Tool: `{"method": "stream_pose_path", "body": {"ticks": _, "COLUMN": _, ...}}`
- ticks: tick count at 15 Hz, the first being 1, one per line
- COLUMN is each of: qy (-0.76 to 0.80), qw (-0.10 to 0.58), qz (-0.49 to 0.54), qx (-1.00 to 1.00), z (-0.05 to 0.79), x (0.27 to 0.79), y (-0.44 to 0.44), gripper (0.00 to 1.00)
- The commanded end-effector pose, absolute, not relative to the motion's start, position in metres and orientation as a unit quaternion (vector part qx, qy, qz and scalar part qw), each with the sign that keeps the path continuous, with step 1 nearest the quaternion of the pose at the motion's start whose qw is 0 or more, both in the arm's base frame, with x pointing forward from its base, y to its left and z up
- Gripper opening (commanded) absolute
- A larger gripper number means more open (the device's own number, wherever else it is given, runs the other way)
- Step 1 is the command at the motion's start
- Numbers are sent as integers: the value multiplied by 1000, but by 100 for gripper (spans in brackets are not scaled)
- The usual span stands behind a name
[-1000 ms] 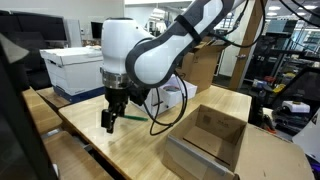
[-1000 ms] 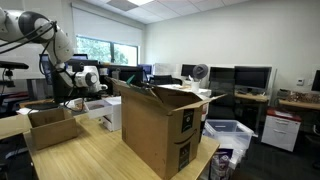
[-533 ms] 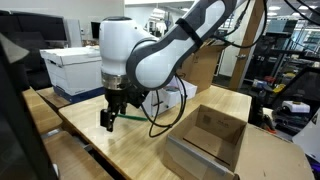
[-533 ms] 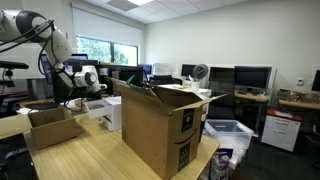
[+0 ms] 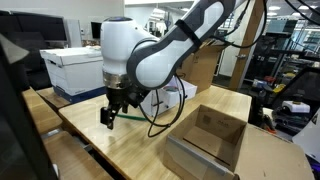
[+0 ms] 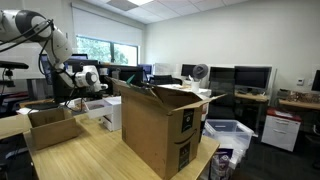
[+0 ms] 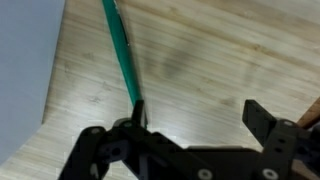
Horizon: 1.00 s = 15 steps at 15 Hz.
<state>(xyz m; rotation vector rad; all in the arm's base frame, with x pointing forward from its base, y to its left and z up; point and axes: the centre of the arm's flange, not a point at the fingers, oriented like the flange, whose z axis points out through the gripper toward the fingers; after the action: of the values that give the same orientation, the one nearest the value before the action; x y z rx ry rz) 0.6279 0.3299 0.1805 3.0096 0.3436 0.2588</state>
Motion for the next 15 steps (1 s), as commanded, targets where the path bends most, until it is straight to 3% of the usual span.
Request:
{"method": "stream_pose_path", "body": {"ticks": 1, "qy": 97, "qw": 65, "qz": 85, "qx": 990, "z": 185, "x": 621, "y": 328, "gripper": 100}}
{"method": "stream_pose_path", "body": {"ticks": 15, "qy": 78, "qw": 115, "qz": 80, "qx": 987, "z": 185, "x": 630, "y": 316, "gripper": 100}}
